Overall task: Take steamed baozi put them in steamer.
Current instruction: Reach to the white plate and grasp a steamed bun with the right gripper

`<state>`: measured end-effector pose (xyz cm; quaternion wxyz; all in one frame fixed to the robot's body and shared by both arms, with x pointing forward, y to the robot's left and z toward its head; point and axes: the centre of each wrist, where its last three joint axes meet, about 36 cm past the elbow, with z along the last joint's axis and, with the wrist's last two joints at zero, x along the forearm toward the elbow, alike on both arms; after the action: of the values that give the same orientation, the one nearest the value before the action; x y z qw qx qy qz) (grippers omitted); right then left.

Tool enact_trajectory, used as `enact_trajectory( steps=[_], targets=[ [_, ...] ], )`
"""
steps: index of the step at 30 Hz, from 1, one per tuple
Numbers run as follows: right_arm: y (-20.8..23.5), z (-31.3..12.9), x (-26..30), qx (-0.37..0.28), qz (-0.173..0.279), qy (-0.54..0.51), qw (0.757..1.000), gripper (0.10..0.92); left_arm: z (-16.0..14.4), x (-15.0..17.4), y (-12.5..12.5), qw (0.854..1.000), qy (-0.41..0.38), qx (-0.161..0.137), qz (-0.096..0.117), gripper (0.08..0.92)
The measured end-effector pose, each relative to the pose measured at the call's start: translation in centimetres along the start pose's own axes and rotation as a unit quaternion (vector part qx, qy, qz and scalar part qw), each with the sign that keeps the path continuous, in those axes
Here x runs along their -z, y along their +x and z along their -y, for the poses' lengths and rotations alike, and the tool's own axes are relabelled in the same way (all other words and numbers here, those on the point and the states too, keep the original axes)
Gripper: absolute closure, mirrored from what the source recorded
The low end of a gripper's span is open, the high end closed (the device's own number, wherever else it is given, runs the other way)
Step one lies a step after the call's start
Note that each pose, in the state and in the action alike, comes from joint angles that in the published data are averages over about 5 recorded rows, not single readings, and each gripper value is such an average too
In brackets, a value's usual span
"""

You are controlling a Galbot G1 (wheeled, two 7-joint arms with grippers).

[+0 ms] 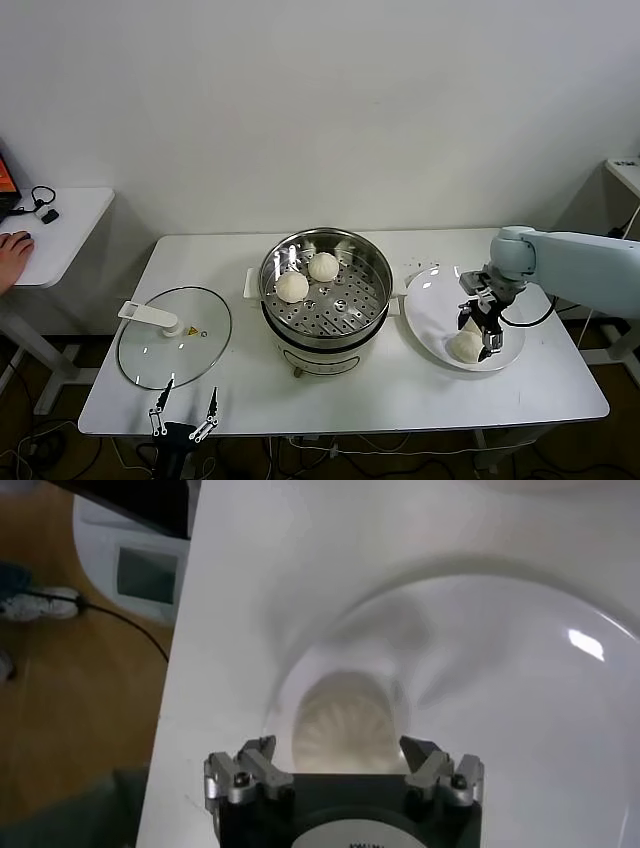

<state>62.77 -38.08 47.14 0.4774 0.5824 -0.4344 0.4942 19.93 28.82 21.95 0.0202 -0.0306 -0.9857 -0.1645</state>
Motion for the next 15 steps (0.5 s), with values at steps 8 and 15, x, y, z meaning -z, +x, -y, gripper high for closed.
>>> enact_trajectory(
  steps=[8,15],
  targets=[
    [-0.49,0.08,-0.03,0.0,-0.001,0.0,1.0,0.282,-0.02,0.0,-0.01,1.0,0.001,0.001,0.001,0.177],
    [-0.38,0.37,0.1,-0.004,-0.002,0.002,1.0,0.48,0.0,0.05,-0.06,1.0,0.001,0.002,0.002,0.177]
  ],
)
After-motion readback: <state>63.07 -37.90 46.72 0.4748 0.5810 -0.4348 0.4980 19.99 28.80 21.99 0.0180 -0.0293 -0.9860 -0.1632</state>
